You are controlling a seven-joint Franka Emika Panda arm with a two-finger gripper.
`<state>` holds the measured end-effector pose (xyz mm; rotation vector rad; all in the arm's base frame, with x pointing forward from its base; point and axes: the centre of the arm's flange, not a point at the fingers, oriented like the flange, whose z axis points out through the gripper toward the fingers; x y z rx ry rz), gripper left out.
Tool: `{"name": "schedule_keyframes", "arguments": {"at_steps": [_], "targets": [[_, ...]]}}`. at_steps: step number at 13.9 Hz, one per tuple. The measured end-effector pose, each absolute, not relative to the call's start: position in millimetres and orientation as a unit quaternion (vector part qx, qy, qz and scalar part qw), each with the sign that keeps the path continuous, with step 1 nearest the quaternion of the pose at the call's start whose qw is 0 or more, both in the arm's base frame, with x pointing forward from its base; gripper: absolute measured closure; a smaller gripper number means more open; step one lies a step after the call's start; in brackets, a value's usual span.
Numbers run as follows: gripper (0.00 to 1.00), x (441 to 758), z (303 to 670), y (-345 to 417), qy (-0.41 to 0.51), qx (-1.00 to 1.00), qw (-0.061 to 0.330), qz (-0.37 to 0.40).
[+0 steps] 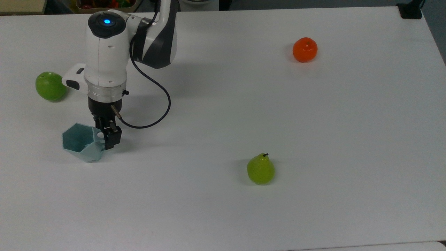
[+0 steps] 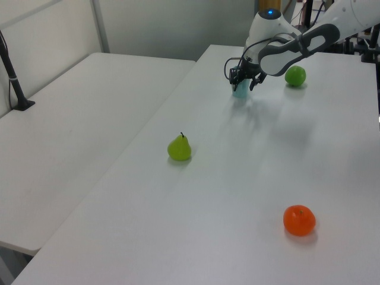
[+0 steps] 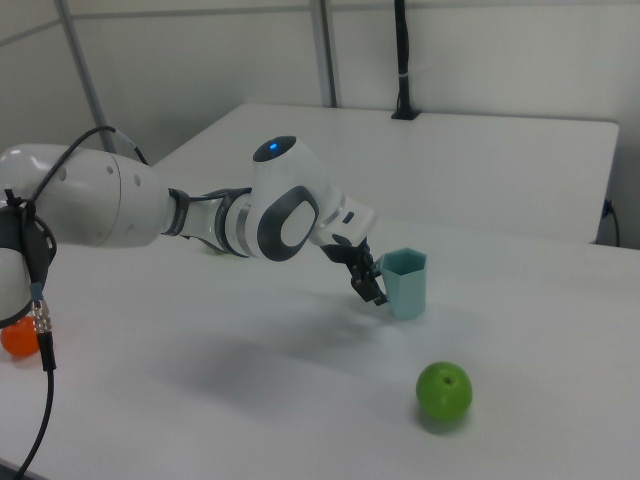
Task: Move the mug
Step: 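Close the gripper on the rim of the light-blue mug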
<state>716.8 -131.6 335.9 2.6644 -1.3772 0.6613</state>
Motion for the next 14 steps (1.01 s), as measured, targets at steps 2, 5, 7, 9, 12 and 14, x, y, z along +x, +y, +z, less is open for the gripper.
{"name": "schedule_keyframes", "arguments": {"at_steps": [2,5,7,9,12,14], "targets": [[0.39,717.3,336.9,-132.3,-0.444,0.868,0.038,0.220],[0.52,717.3,336.8,-132.1,-0.438,0.870,0.043,0.221],[0.73,717.4,337.3,-132.4,-0.436,0.871,0.045,0.223],[0.76,718.0,339.1,-133.1,-0.435,0.871,0.046,0.226],[0.76,718.0,339.1,-133.0,-0.434,0.871,0.047,0.226],[0.76,718.0,339.1,-133.0,-0.434,0.871,0.047,0.226]]}}
